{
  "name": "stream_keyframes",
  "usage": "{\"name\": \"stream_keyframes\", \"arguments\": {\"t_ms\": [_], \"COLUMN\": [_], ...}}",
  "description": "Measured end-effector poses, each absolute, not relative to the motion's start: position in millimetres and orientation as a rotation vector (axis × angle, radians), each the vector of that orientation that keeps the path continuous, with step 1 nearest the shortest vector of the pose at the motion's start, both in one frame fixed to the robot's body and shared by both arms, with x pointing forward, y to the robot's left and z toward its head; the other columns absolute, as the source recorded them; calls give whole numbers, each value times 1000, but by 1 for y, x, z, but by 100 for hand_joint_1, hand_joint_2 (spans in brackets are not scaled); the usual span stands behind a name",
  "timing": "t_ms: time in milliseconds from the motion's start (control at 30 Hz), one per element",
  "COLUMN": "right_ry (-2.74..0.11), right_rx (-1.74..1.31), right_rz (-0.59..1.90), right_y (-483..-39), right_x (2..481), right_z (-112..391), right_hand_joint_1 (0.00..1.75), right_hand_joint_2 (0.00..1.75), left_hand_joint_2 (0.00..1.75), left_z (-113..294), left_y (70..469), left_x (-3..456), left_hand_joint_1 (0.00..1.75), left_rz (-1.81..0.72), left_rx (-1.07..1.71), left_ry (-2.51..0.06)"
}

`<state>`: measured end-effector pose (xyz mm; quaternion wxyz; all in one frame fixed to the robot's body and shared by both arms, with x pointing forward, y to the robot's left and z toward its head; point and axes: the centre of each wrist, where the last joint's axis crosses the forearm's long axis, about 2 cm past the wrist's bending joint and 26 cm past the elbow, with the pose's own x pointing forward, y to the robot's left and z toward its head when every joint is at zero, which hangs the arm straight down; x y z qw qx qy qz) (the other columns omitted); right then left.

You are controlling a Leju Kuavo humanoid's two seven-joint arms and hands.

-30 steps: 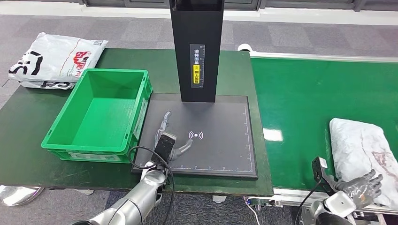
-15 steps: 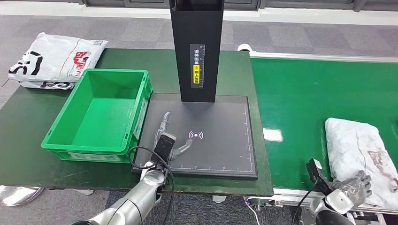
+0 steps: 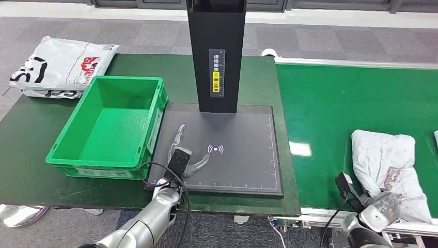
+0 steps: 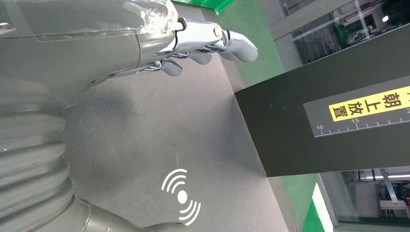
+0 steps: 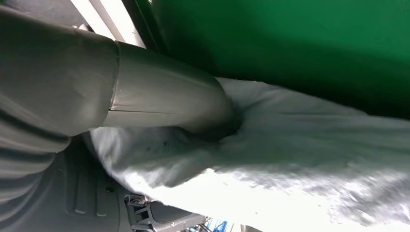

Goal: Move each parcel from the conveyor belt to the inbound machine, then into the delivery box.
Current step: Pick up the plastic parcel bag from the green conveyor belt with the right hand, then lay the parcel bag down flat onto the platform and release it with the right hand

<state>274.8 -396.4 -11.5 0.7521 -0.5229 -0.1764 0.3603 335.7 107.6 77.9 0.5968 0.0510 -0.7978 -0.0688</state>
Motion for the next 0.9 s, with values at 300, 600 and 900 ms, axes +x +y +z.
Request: {"name": "stream_keyframes", "arguments": {"t_ms": [300,600,900], "right_ry": [-832,-1009,-1726], "right_rx": [-1268,-1291,-1196], "right_rz": [711,638,408], "right_y": [-376,-360,-323], "right_x": [303,328,351], "right_z": [11,34,87], "right_hand_joint_1": [175,175,175], "right_hand_joint_2": [175,175,175], "left_hand_joint_2": [175,175,175], "left_z": [79,80,86], "left_y": [111,118,139], "left_x": [338,340,353], "left_hand_joint_1": [0,0,0], "left_rz": [-143,-139,-151], "left_rx": [173,201,321], "left_ry": [-1862,-1869,-1915]}}
